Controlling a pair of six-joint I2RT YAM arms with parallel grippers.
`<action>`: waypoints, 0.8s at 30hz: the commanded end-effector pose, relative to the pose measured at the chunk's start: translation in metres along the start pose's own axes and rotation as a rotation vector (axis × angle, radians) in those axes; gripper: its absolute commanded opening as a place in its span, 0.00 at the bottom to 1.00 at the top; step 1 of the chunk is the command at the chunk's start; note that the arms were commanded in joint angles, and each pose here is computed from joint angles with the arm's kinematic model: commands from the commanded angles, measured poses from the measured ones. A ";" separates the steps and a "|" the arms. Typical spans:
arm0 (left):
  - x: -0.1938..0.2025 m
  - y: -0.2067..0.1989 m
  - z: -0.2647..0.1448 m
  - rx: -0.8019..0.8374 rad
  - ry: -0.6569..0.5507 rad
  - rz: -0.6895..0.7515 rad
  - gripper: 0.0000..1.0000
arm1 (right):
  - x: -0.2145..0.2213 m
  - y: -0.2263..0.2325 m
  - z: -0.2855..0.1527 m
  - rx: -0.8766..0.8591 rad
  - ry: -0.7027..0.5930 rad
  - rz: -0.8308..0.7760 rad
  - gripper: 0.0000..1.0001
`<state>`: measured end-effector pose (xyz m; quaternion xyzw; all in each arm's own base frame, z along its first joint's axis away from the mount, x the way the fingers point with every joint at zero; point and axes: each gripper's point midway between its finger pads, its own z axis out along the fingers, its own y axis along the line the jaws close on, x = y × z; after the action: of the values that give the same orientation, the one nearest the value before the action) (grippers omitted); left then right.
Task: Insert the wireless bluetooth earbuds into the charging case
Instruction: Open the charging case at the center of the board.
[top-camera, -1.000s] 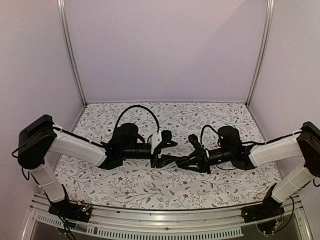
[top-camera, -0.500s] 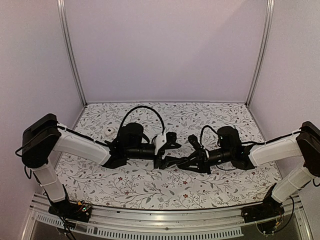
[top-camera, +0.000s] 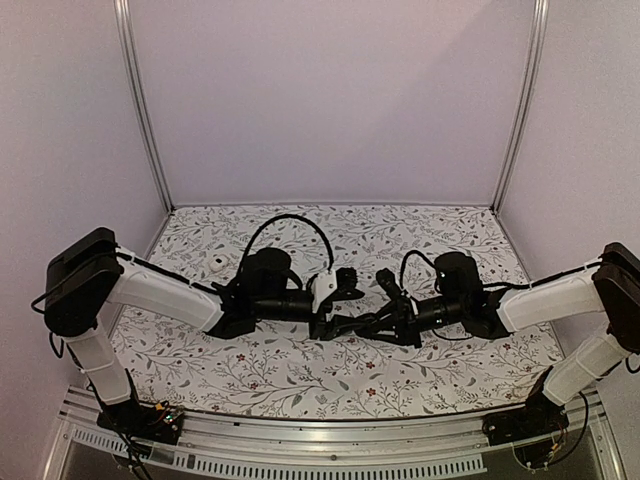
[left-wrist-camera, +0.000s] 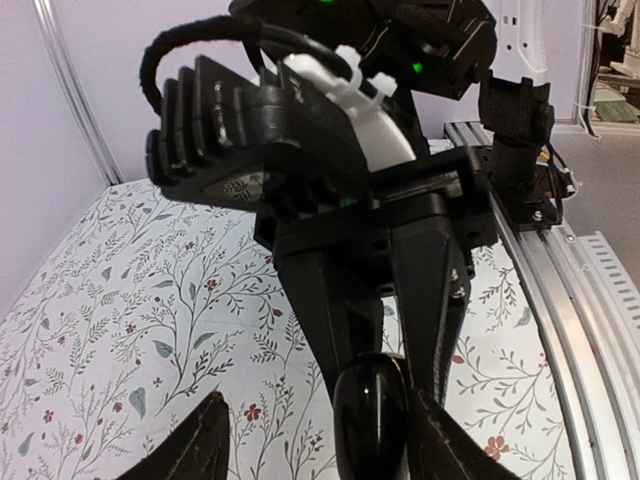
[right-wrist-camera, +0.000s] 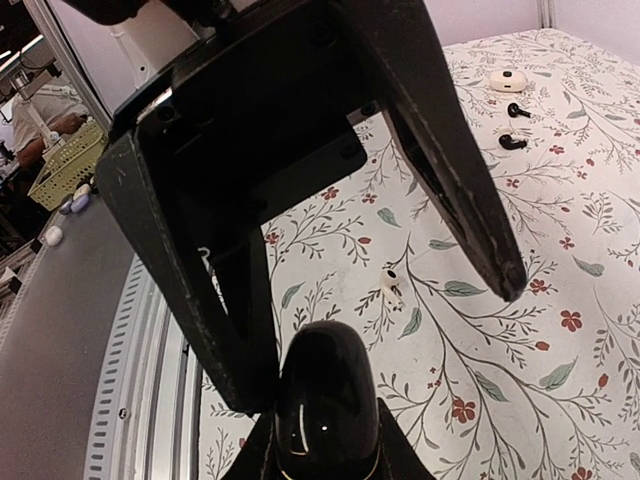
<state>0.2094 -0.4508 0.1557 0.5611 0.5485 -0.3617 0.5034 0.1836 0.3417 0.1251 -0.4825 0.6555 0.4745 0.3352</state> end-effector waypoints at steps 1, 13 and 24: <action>0.003 0.018 -0.003 -0.095 0.026 0.011 0.59 | -0.016 0.007 0.002 -0.039 -0.029 -0.042 0.00; -0.005 0.048 -0.022 -0.238 0.005 0.016 0.57 | -0.014 0.011 0.007 -0.049 -0.012 -0.060 0.00; -0.007 0.062 -0.038 -0.278 -0.013 -0.061 0.59 | -0.014 0.008 0.007 -0.029 -0.012 -0.059 0.00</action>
<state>0.2493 -0.4235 0.1587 0.5064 0.5962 -0.2929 0.5499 0.1768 0.3475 0.1282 -0.4970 0.6443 0.4770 0.3322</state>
